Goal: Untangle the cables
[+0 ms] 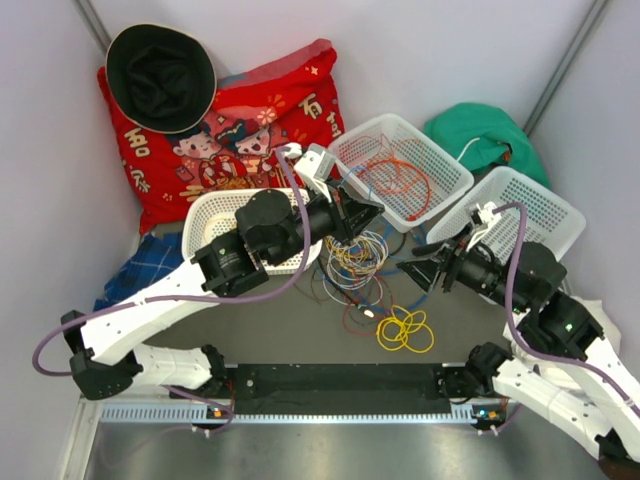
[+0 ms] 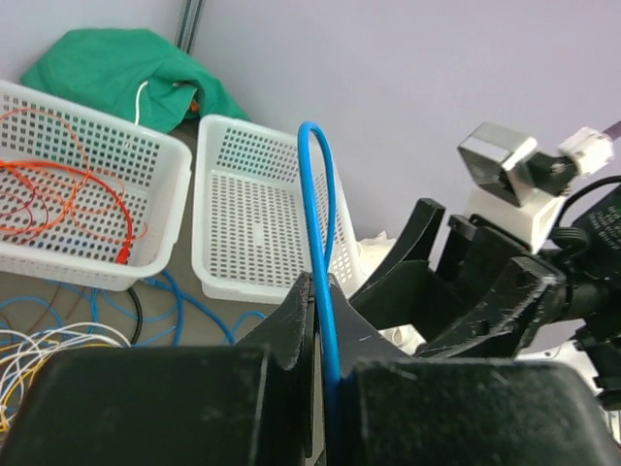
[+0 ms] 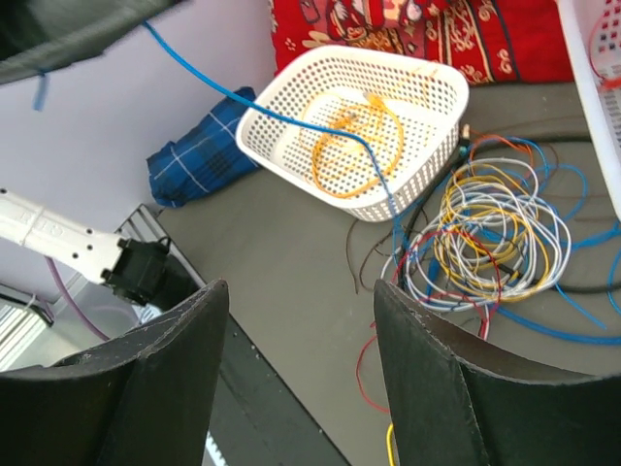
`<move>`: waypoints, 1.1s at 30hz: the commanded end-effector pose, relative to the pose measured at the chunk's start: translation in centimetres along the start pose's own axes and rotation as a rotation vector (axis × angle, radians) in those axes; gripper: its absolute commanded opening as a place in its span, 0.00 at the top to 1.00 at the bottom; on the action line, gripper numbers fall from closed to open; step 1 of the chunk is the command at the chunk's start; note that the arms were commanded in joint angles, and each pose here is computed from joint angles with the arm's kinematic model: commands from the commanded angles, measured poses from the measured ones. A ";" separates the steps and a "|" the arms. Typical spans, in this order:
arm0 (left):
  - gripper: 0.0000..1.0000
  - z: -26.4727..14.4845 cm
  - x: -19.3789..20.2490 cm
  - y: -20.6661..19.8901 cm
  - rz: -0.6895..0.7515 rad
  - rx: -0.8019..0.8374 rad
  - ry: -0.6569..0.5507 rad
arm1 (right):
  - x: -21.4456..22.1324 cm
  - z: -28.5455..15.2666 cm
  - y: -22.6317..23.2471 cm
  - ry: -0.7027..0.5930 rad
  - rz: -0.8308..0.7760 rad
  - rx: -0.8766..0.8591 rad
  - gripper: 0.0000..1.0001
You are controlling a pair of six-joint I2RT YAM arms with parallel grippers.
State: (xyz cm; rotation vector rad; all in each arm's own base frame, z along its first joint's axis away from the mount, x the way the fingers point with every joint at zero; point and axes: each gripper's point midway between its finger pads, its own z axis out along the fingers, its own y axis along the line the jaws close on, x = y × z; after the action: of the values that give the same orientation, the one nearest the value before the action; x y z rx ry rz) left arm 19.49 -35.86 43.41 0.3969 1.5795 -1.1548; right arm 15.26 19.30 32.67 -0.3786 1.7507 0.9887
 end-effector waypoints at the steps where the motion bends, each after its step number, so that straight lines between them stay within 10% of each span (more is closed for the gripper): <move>1: 1.00 0.0 -1.8 -0.8 0.009 0.011 -0.033 | -1.4 0.5 1.5 -0.062 -0.058 -0.088 0.39; 19: 1.00 -0.6 -2.6 -1.8 -0.021 0.053 -0.053 | -0.5 7.5 -4.3 -0.101 -0.118 0.116 0.41; 27: 1.00 -1.0 -2.2 -1.2 -0.022 0.030 -0.053 | -1.8 7.9 -4.0 -0.145 -0.097 0.112 0.99; 33: 0.89 -2.1 -1.0 1.3 -0.031 -0.066 -0.063 | -6.2 4.1 -3.1 -0.242 -0.116 0.168 1.00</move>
State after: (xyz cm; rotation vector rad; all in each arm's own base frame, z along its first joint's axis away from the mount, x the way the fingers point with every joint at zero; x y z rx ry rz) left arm 19.46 -35.27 42.82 0.3764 1.6105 -1.1425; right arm 23.23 21.65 29.48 -0.3137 1.7094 0.7830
